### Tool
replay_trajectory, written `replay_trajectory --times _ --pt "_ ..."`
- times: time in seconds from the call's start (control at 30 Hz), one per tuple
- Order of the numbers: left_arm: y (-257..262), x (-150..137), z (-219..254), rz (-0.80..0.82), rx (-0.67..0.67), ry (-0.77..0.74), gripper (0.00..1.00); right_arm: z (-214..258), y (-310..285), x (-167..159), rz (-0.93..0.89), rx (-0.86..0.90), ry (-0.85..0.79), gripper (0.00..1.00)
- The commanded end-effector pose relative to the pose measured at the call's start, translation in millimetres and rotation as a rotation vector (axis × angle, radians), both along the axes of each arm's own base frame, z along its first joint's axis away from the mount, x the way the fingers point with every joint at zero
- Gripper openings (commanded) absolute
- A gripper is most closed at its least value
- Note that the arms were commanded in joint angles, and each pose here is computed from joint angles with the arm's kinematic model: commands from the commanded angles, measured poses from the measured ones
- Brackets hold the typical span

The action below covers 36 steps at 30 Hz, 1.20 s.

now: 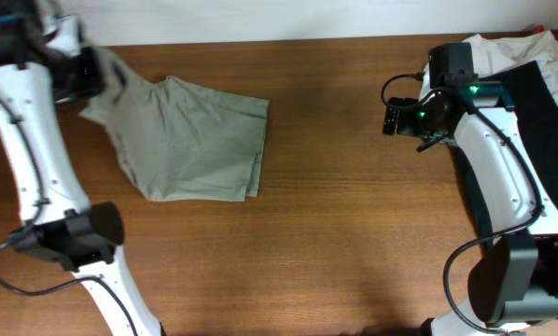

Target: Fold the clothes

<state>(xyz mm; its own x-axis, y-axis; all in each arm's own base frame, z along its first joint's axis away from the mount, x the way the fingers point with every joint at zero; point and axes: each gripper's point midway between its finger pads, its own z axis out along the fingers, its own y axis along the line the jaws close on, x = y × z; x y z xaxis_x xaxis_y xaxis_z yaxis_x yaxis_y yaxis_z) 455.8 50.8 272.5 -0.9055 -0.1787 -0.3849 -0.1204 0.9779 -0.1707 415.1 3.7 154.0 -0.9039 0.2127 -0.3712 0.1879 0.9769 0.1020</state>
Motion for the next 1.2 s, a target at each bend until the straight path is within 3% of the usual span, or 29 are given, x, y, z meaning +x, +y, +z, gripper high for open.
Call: replay_trajectory --times 0.0,0.1,0.2,0.33,0.57,0.67,0.87,1.0,1.1,1.17 --pt "-58.1 -1.6 3.2 -0.141 0.003 -0.002 0.0 4.9 -4.3 3.1 -0.021 -0.004 -0.013 0.99" --pt "-101.7 -8.9 -42.9 -0.239 0.022 0.137 0.0 5.0 -4.3 3.2 -0.021 -0.004 -0.014 0.99" --pt "-141.5 -3.0 -78.1 -0.325 -0.005 0.165 0.0 5.0 -4.3 3.2 -0.021 -0.004 -0.014 0.99" --pt "-183.0 2.1 -76.7 -0.444 0.012 0.097 0.0 5.0 -4.3 3.2 -0.021 -0.004 -0.014 0.99" --pt "-221.7 -18.5 -103.4 -0.534 0.021 0.165 0.0 5.0 -4.3 3.2 -0.021 -0.004 -0.014 0.99" --pt "-168.9 -10.8 -91.8 -0.36 0.121 0.169 0.0 5.0 -4.3 3.2 -0.021 -0.004 -0.014 0.99" --pt "-61.5 -26.4 -44.2 -0.124 0.126 0.141 0.0 5.0 -4.3 3.2 -0.021 -0.004 -0.014 0.99" --pt "-32.9 -41.2 -17.1 -0.044 0.143 0.099 0.0 5.0 -4.3 3.2 -0.021 -0.004 -0.014 0.99" --pt "17.9 -61.7 4.9 0.14 0.368 0.104 0.0 5.0 -4.3 3.2 -0.021 -0.004 -0.014 0.99" --pt "15.5 -67.3 6.1 0.135 0.327 0.11 0.0 5.0 -4.3 3.2 -0.021 -0.004 -0.014 0.99"
